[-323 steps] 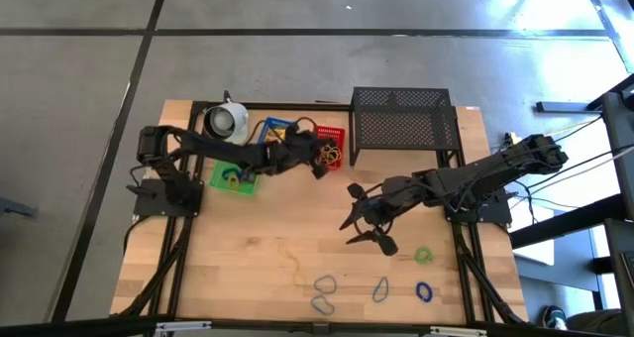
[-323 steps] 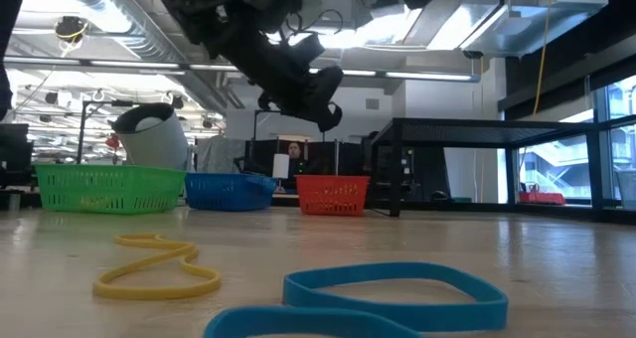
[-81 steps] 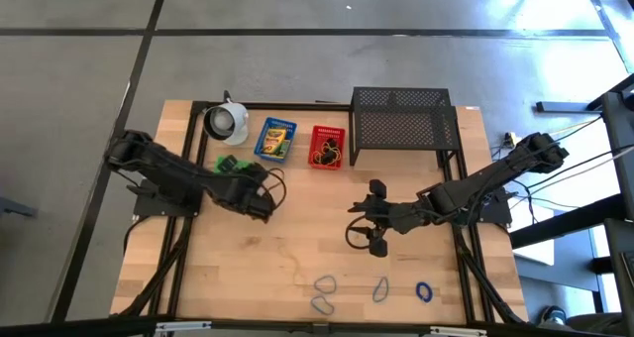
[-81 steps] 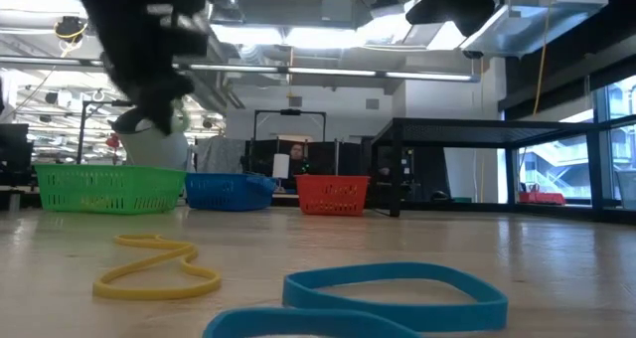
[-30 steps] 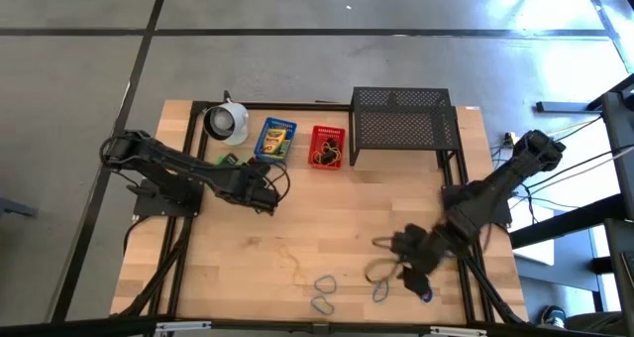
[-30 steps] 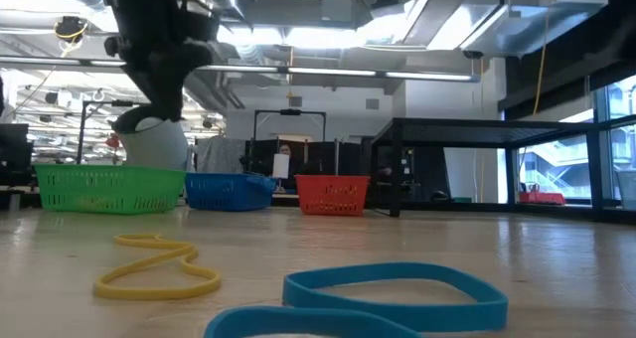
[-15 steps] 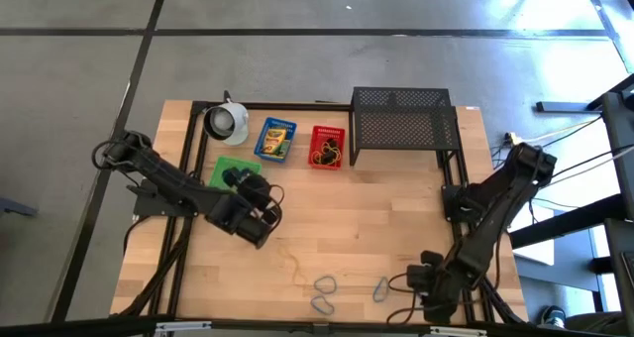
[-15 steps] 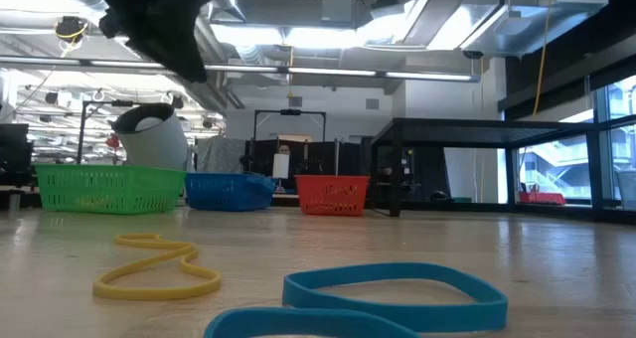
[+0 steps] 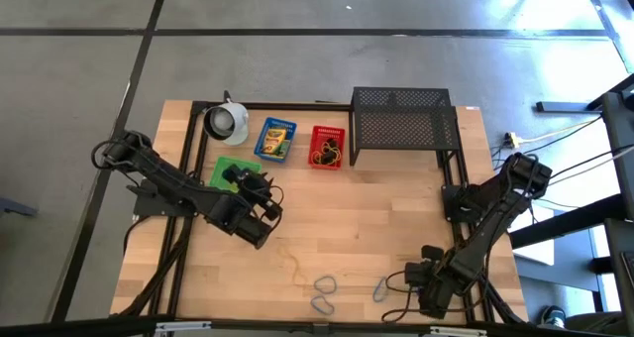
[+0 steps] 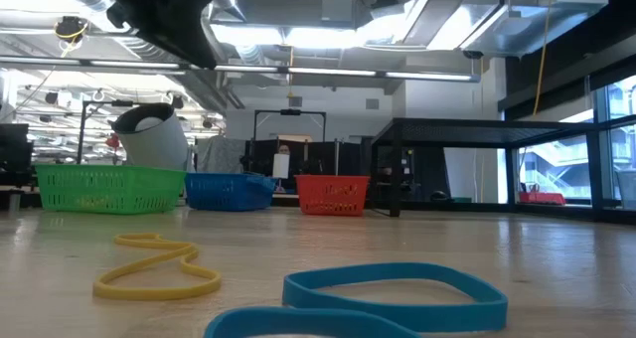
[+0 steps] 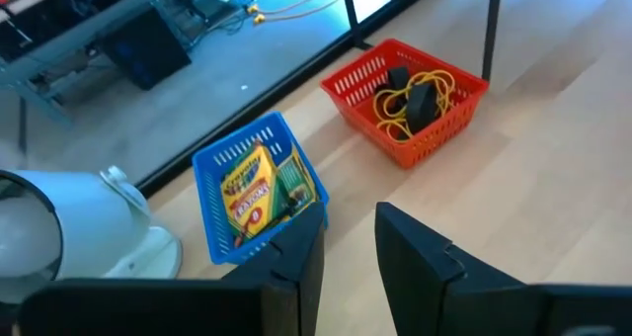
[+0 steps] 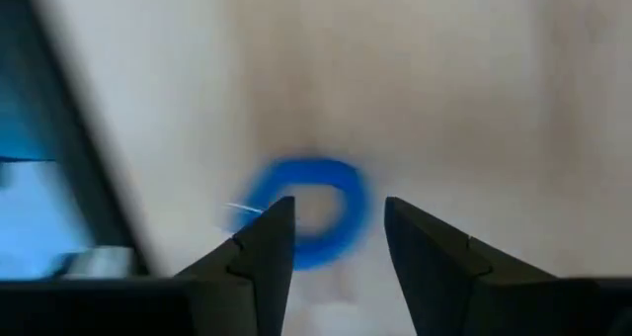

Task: Pick & Place Office Desk Supplies
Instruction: Put the blue spring keychain into the green bin

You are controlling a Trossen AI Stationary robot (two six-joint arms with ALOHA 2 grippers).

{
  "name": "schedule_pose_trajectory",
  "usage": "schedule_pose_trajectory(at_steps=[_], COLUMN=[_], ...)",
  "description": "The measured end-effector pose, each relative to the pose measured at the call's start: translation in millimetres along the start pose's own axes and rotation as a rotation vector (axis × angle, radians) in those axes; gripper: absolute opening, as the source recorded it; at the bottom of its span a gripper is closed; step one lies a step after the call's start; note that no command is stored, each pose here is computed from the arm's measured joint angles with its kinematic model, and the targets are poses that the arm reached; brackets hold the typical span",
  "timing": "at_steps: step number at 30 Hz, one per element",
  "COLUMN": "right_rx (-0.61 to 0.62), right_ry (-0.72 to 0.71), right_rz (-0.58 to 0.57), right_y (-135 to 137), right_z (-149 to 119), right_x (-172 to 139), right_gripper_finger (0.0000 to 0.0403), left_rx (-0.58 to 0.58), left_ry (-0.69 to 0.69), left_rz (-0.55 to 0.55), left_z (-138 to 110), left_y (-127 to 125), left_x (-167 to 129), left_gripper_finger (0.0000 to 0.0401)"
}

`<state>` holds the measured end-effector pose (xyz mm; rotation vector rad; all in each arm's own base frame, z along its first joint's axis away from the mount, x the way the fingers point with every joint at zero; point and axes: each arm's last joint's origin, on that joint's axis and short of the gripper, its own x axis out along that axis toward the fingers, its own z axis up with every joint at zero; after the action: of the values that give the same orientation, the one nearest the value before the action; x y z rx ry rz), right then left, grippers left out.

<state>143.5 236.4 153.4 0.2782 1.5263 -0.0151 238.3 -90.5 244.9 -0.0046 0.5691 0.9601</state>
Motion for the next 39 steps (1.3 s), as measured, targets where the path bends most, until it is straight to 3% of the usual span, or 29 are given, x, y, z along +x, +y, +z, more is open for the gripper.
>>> schedule_pose_trajectory(at_steps=[5,13,17,24,29,34,39], right_rx=[0.048,0.032,0.048,-0.028,-0.064,-0.086,-0.131], right_ry=[0.061,0.017,-0.052,-0.009,-0.054,-0.072,-0.066], right_rz=[-0.175,-0.041,-0.075,-0.150,-0.171,-0.165,-0.156], right_y=[-15,1,2,3,4,4,5], right_z=[-11,-14,-16,-20,-21,-20,-20], right_x=[-1,0,6,25,28,27,27], right_gripper_finger=[0.0154,0.0154,0.0154,0.0154,0.0149,0.0112,0.0042], left_rx=[0.015,0.023,0.022,0.022,0.022,0.022,0.022], left_ry=[-0.004,-0.004,-0.004,-0.001,0.001,0.003,0.003], left_rz=[0.017,0.018,0.018,0.016,0.015,0.014,0.014], left_z=[2,2,2,2,2,2,2], left_y=[1,1,1,1,1,1,1], left_x=[3,4,4,4,4,4,4], left_gripper_finger=[0.0086,0.0086,0.0086,0.0086,0.0086,0.0086,0.0086])
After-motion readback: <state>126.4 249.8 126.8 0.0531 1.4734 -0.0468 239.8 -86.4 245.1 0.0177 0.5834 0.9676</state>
